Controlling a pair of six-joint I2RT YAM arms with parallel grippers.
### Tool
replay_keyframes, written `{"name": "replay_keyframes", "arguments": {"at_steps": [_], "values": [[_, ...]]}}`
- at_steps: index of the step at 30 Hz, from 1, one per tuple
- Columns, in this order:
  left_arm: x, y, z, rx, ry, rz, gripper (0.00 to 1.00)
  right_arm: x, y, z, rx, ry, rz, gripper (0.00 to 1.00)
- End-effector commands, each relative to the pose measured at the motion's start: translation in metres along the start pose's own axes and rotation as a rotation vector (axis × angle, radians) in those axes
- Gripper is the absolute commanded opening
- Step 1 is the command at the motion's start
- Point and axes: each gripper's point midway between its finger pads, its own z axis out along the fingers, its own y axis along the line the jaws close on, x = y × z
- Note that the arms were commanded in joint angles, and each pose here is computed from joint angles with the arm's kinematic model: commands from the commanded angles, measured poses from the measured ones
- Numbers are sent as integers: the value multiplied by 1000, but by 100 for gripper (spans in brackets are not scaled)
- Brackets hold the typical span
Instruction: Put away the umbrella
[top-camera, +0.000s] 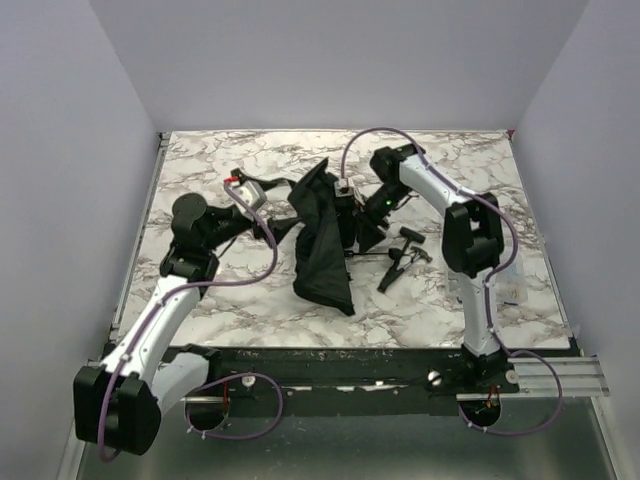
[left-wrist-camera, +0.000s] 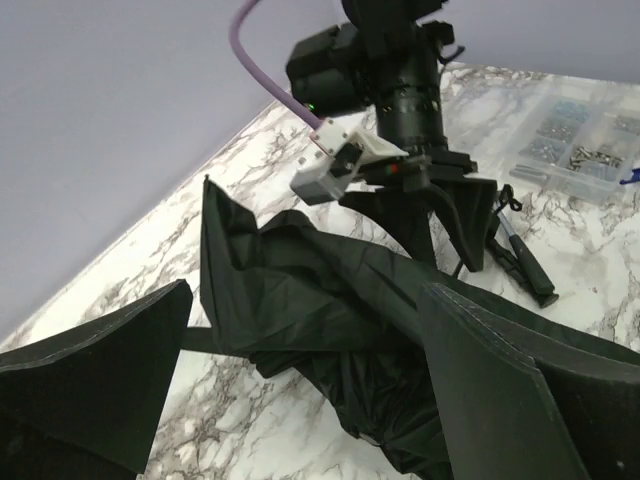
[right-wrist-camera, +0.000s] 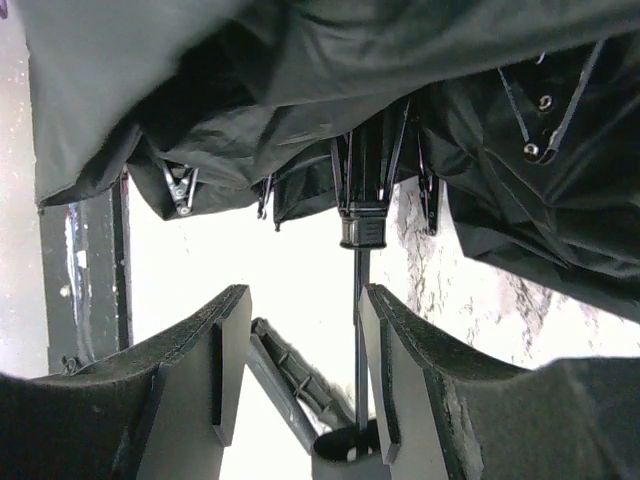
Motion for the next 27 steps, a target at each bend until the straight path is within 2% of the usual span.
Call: {"name": "replay_keyframes", "arguments": {"at_steps": [1, 8, 10, 13, 16, 17, 18, 21, 24, 27], "values": [[10, -14, -7, -5, 94, 109, 99, -17, 15, -32, 92, 5, -94, 55], [6, 7, -3, -143, 177, -337, 98, -37, 49, -69, 263, -35, -228, 54], [3, 17, 2, -143, 184, -468, 96, -49, 72, -74, 271, -106, -337, 53], [3, 37, 18, -150, 176, -581, 89, -65, 120, -52, 198, -225, -508, 48], [15, 61, 43, -161, 223, -656, 81, -77, 156, 0, 179, -170, -627, 38], [15, 69, 51, -158, 235, -677, 75, -74, 162, 13, 155, -148, -640, 33], [29, 77, 60, -165, 270, -713, 69, -72, 168, 26, 128, -130, -647, 30], [51, 96, 81, -175, 323, -791, 61, -62, 167, 65, 117, -42, -675, 23], [78, 108, 95, -197, 366, -833, 60, -47, 151, 99, 174, 65, -656, 21], [107, 111, 107, -195, 423, -859, 58, -37, 133, 111, 223, 107, -611, 19]]}}
